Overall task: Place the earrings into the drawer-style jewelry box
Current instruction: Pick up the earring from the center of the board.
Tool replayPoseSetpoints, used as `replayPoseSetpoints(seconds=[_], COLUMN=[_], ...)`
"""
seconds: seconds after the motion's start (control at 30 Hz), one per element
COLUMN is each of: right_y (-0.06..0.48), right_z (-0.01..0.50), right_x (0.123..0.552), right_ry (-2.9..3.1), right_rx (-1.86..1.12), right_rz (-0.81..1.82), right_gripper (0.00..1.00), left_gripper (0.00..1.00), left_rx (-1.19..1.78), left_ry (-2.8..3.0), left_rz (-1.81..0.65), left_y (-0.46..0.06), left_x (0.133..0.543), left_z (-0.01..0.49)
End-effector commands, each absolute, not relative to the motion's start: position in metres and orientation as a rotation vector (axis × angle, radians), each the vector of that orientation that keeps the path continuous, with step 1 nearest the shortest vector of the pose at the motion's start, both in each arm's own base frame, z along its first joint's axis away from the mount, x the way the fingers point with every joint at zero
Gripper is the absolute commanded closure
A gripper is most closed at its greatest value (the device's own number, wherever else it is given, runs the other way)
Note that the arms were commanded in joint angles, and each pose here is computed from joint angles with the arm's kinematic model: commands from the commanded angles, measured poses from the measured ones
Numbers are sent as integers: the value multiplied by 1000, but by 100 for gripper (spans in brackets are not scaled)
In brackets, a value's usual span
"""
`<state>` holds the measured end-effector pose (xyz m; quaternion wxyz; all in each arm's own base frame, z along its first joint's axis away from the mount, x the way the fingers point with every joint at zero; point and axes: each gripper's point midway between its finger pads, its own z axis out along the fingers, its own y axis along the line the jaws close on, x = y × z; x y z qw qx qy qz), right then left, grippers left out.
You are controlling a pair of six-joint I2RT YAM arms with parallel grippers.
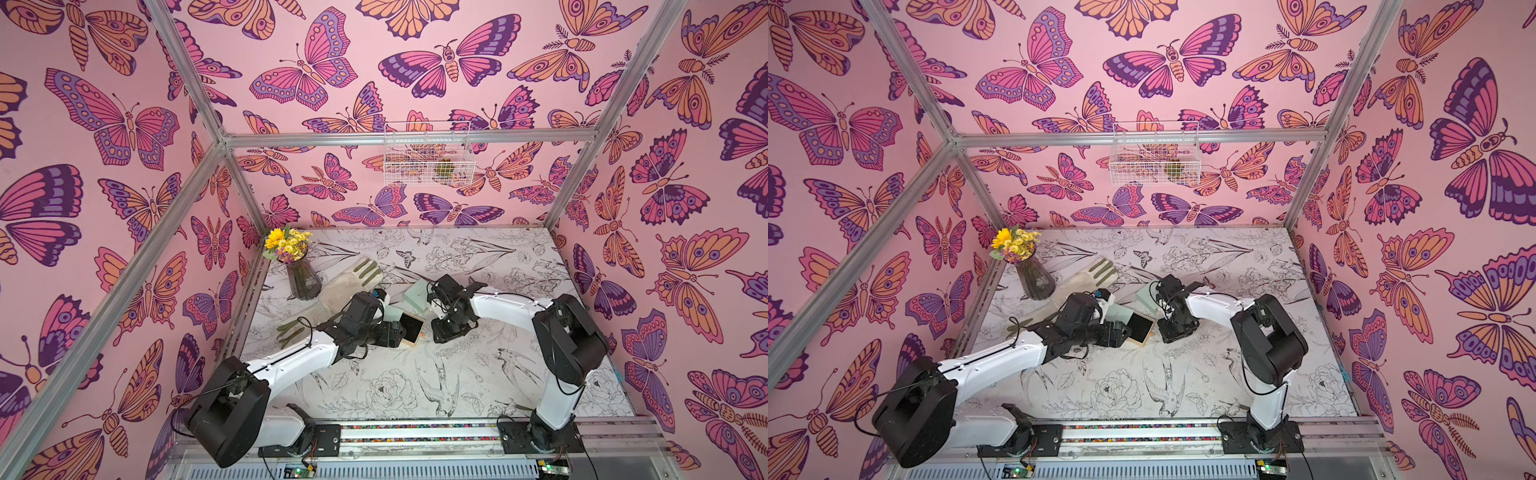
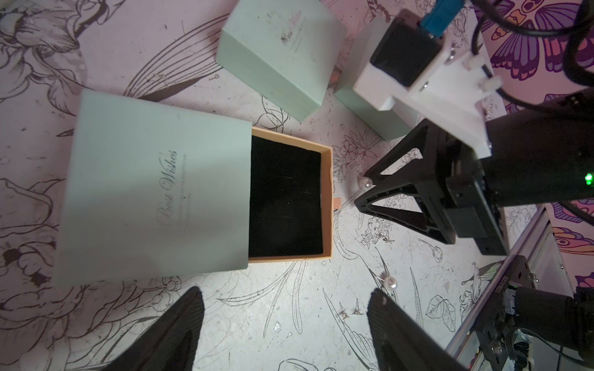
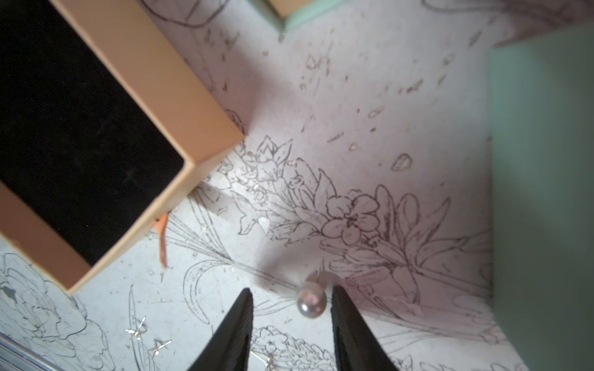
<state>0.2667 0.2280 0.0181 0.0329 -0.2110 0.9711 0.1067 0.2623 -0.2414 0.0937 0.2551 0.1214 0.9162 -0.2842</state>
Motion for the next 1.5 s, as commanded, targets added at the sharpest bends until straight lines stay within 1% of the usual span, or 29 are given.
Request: replayPoseSetpoints(seconds=[0.0,0.33,0.97,1.07,1.2,1.47], right_y=[213,210,211,212,214,212], right_z=[10,1,-2,-2,-3,-4], right_x=[258,270,275,275,276,277], right_ry=[3043,3040,3041,3038,3040,3044], right_rx=[-657,-732,-699,-698,-715,-735], right_rz=[200,44,10,19,26,-1], right_gripper=[58,60,72,72,69,71], left_gripper=[18,18,18,18,18,19], left_rx=[358,316,327,325,323,316], left_ry=[2487,2485,2492,2491,2487,2489], left_rz=[-777,-749,-751,-751,-750,-749], left_y=[-245,-236,-238,-238,-238,-236], left_x=[261,258,259,259,260,259], left_z=[96,94,93,93,94,94])
